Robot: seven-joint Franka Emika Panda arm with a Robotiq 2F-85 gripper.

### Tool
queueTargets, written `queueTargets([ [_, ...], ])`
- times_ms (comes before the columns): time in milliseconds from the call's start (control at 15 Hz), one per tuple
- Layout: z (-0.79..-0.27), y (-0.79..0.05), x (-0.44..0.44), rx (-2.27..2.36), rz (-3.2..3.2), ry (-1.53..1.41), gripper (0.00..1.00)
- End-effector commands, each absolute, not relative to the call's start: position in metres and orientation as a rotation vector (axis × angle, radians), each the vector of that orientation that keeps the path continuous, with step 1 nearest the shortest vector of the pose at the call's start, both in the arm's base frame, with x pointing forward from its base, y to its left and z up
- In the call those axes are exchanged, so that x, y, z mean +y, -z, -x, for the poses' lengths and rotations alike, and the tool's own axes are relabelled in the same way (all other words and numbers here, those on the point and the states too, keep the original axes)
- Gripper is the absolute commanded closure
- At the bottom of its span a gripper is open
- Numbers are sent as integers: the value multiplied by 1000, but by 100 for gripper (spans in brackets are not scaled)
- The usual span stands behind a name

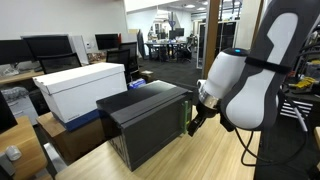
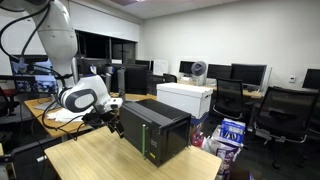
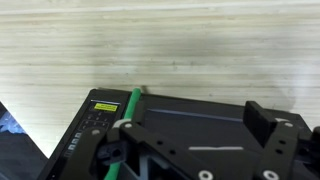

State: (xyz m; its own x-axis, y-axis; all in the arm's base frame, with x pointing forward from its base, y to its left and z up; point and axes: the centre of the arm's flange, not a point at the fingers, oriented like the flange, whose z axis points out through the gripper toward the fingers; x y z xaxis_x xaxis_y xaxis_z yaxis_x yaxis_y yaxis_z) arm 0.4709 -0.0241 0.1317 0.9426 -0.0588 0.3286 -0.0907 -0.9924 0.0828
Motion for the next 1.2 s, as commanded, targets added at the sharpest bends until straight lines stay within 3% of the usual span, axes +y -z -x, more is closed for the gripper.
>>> queueTargets([
  [0,-458,-178,-21,-303,-3036,-538,0],
  [667,-474,-254,-28,-623,-3064,-561,0],
  [1133,-481,-246,-36,-599,-3061,-568,0],
])
